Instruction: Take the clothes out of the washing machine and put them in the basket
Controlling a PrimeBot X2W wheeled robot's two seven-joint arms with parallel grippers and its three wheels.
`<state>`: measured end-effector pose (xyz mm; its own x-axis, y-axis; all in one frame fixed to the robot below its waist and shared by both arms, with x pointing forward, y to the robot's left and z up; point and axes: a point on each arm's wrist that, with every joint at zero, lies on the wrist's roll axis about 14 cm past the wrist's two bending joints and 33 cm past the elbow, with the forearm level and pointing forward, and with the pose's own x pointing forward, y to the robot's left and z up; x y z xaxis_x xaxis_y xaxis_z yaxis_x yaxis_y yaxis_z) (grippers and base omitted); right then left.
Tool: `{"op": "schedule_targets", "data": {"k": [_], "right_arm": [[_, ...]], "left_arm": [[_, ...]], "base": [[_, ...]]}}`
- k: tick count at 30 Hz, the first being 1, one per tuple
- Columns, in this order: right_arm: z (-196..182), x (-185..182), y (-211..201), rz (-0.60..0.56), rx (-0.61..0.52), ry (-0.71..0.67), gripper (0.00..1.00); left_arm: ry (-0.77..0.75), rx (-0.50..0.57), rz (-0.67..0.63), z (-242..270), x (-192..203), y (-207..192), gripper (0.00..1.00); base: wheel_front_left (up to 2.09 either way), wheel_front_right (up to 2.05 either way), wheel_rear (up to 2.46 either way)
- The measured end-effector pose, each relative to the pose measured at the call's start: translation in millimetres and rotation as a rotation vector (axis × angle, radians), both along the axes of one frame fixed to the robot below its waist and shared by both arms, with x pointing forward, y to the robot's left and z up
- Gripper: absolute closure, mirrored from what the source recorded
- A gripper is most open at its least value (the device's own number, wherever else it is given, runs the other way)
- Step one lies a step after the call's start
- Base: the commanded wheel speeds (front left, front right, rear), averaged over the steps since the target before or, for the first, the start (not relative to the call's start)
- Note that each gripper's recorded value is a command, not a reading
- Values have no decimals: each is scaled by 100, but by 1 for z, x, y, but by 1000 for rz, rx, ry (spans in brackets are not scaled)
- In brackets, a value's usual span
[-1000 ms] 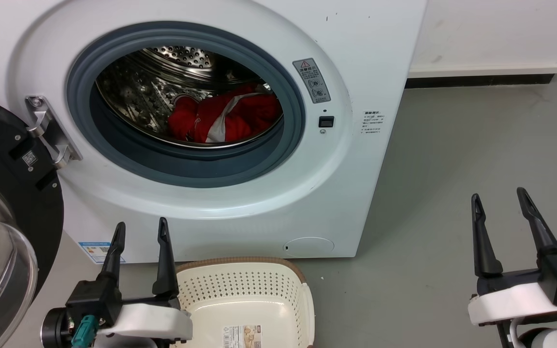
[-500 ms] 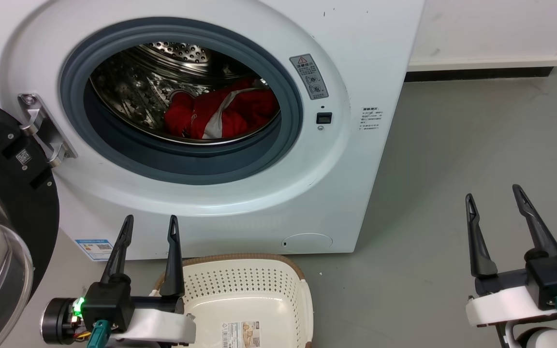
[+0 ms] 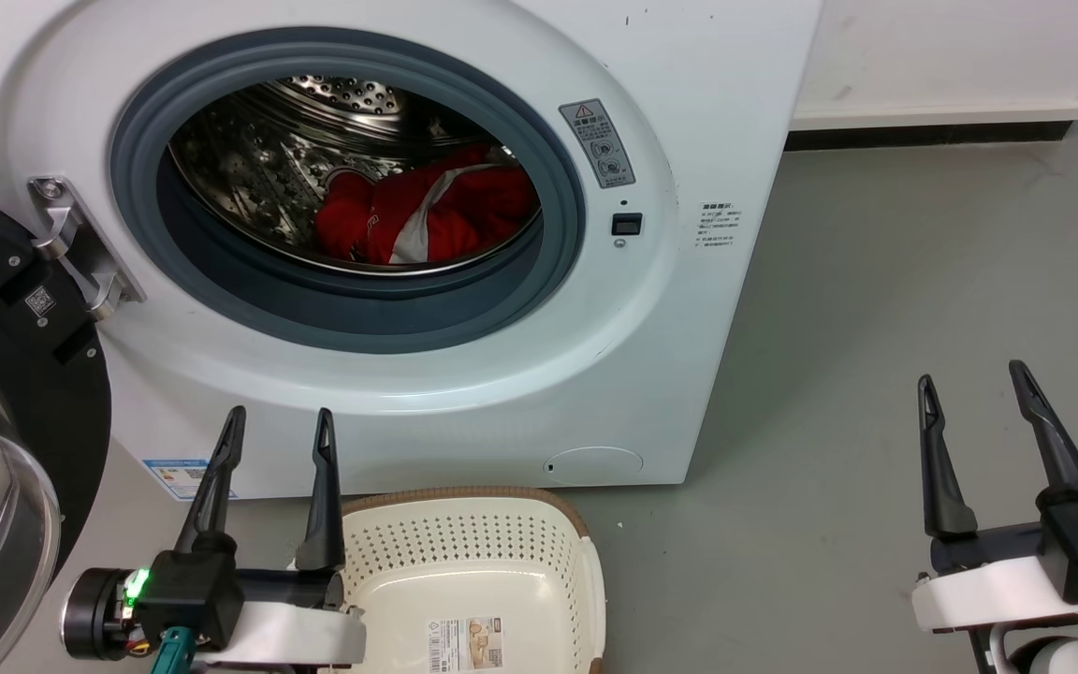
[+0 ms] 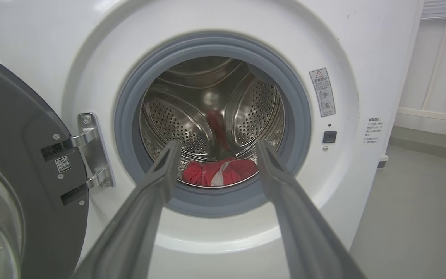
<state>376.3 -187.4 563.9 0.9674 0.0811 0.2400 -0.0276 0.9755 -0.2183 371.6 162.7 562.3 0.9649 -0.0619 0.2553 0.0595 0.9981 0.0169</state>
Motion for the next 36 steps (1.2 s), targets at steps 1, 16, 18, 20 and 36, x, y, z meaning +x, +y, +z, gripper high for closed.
{"op": "schedule_targets", "data": {"k": [1,16,18,20,36], "right_arm": [[-1,0,0,0,0,2,0],[-5,-2,-5,-9,53,14,0],[-6,-2,-3,-4,55,17,0],[-8,-2,-1,4,61,22,0],[-21,3,-3,-3,99,61,0]], "left_arm": [[1,0,-4,-1,0,0,0],[27,10,-27,-9,-3,-1,0],[27,10,-25,-9,-3,-1,0],[26,10,-24,-9,-3,0,0],[58,35,-24,-20,2,1,0]], "base": [[0,0,0],[0,0,0],[0,0,0],[0,0,0],[0,0,0]]}}
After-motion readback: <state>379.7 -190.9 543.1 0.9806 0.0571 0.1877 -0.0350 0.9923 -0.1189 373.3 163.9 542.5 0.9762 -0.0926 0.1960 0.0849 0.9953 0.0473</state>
